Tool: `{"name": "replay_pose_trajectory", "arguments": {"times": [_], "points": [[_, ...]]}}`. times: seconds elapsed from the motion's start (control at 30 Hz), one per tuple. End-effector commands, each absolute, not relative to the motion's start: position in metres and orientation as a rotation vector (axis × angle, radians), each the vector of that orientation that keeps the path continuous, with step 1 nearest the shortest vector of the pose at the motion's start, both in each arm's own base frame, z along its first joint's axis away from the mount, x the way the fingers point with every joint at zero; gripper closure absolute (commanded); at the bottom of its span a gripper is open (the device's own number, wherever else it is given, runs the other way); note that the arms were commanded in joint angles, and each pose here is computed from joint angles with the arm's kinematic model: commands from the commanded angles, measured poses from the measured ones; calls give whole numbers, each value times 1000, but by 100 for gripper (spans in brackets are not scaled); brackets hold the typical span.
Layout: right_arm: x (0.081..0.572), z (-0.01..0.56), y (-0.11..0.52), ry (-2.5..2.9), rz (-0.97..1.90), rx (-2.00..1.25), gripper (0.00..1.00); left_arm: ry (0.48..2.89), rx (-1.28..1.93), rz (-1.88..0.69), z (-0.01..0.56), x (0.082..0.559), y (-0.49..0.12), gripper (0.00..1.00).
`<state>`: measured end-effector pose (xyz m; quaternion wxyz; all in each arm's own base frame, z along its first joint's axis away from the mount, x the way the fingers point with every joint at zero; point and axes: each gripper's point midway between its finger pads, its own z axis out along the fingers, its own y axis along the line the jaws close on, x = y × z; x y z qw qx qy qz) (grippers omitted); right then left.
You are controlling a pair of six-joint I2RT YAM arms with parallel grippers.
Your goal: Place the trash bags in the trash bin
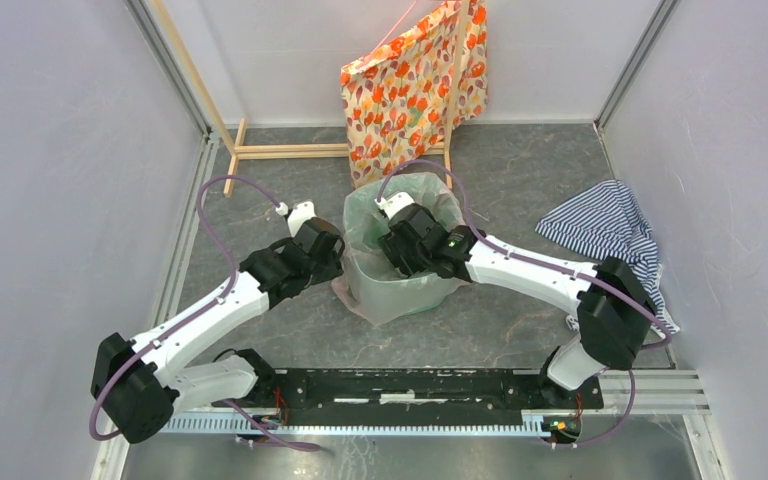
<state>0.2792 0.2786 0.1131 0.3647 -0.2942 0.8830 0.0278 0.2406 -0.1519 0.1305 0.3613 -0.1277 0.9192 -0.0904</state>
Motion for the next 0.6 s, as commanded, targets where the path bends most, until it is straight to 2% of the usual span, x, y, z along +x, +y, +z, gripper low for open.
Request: {"name": "replay_pose_trajectory", "arguments": {"times": [0.0,0.2,0.57], "points": [[268,51,254,2376,-89,-830,22,2356,-262,-223,133,245,-153,57],[266,39,254,2424,-127,-864,23,2362,-253,-223,132,246,-154,57],[270,57,273,2500,-49,-920,23,2353,-252,-230,136,246,-155,57]]}}
